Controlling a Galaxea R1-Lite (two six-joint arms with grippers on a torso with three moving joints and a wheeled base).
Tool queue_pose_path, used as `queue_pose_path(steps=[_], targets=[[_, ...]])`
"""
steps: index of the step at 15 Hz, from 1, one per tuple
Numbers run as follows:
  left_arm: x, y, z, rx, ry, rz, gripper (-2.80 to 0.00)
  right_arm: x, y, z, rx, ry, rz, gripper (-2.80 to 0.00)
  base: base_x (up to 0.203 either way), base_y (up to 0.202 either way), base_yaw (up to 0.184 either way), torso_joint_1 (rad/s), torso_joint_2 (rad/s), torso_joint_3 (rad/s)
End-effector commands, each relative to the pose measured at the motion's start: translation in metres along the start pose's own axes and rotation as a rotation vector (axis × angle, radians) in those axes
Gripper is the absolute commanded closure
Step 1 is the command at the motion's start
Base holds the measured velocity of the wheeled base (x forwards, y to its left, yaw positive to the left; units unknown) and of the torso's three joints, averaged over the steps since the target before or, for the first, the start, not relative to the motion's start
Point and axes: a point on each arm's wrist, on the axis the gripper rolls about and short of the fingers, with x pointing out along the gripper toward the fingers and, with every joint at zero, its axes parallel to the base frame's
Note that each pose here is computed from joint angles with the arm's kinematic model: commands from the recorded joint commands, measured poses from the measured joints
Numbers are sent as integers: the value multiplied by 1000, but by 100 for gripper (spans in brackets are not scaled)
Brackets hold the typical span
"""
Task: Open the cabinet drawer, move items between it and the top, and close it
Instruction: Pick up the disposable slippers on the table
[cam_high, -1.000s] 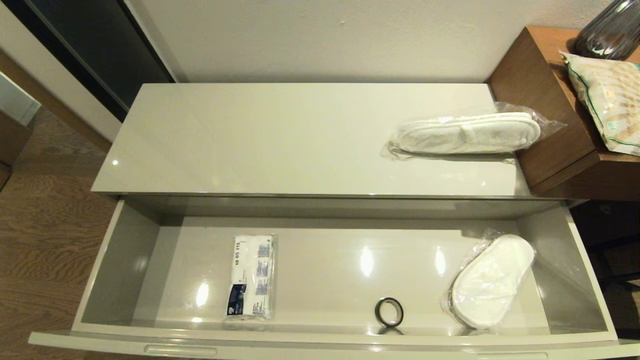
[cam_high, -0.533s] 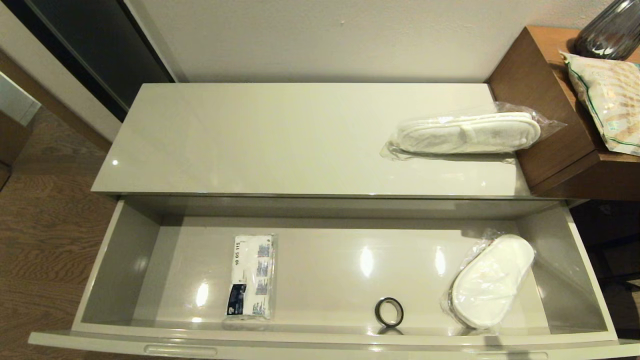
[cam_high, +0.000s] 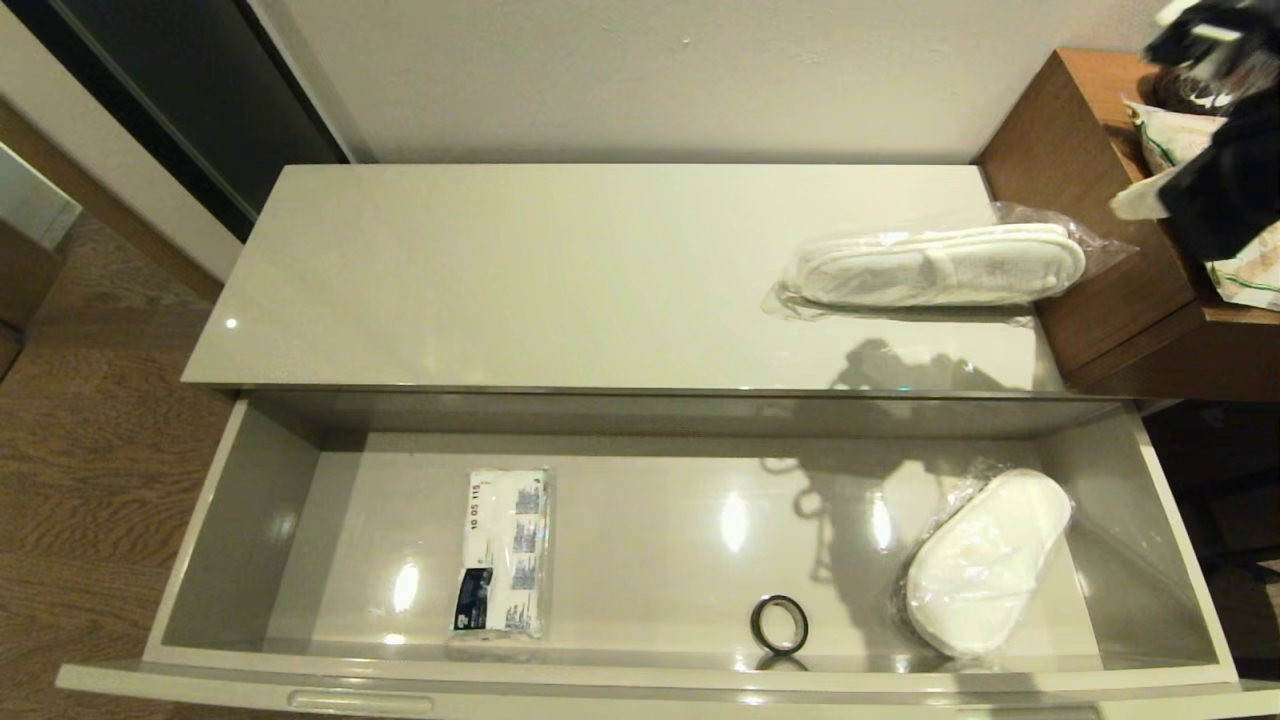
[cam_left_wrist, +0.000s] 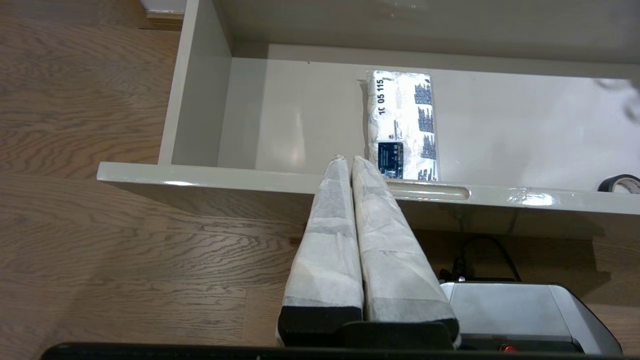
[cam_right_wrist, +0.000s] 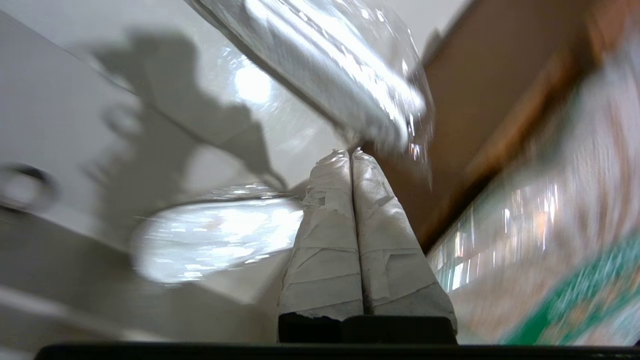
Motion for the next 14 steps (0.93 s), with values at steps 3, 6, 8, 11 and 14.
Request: queue_pose_path(steps=[3,6,8,11,14], targets=[[0,0,0,-1,2,1,0,126,60,39,-471,7,-26,0,0,0,0,0,0,0],[0,0,0,-1,2,1,0,140,73,47,-492,-12,-60,0,0,0,0,0,0,0],[0,0,0,-1,2,1,0,146,75,46,-487,-1,-70,0,0,0,0,0,0,0],[0,0,0,-1,2,1,0,147,72,50,-459,-49,-117,0,0,0,0,0,0,0],[0,0,0,-1,2,1,0,139,66,56,-437,-92,-162,0,0,0,0,0,0,0]])
